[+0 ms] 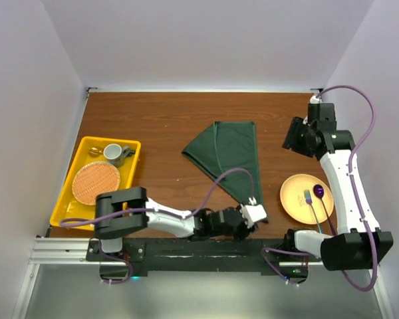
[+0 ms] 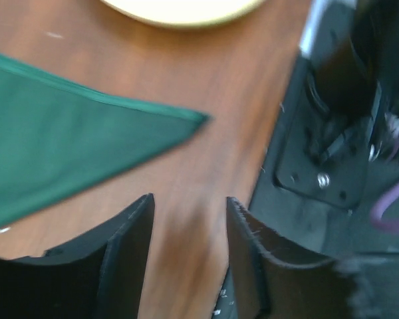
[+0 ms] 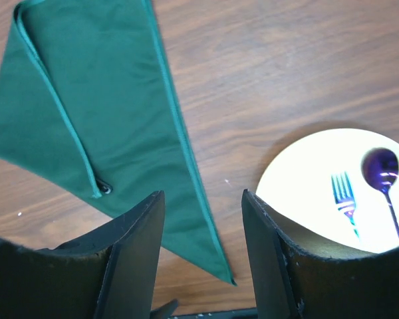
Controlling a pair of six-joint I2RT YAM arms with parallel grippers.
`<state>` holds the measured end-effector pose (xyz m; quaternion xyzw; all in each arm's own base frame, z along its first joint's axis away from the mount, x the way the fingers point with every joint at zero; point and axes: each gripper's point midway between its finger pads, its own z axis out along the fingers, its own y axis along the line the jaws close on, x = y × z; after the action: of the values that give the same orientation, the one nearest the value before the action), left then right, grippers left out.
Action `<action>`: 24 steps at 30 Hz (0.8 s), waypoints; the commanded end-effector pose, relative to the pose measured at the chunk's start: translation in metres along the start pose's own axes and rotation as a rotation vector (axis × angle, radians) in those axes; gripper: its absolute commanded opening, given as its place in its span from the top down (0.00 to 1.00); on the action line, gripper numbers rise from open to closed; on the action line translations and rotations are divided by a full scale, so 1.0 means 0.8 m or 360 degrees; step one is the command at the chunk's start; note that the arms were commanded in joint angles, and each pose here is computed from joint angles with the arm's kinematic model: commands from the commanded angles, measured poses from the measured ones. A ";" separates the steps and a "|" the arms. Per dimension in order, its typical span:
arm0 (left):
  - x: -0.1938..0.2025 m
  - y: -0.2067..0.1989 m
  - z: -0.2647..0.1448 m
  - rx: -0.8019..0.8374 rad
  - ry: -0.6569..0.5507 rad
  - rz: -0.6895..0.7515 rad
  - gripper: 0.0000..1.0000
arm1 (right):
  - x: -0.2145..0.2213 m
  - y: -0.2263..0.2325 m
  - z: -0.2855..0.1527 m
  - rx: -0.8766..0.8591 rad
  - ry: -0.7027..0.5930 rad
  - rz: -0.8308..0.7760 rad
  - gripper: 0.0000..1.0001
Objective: Fold the napkin, place the utensils inside, and roll it up
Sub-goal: Fold the napkin
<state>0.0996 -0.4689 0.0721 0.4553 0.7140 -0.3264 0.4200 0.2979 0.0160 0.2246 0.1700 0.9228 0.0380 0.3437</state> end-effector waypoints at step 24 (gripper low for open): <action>0.000 -0.007 0.107 -0.0363 -0.0133 0.0701 0.51 | -0.003 0.007 -0.044 -0.0183 -0.0020 -0.0127 0.44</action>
<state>0.1080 -0.5360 0.0309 0.5551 0.6136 -0.1900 0.5285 0.2830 0.0182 0.2328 0.1277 0.9314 0.0624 0.3350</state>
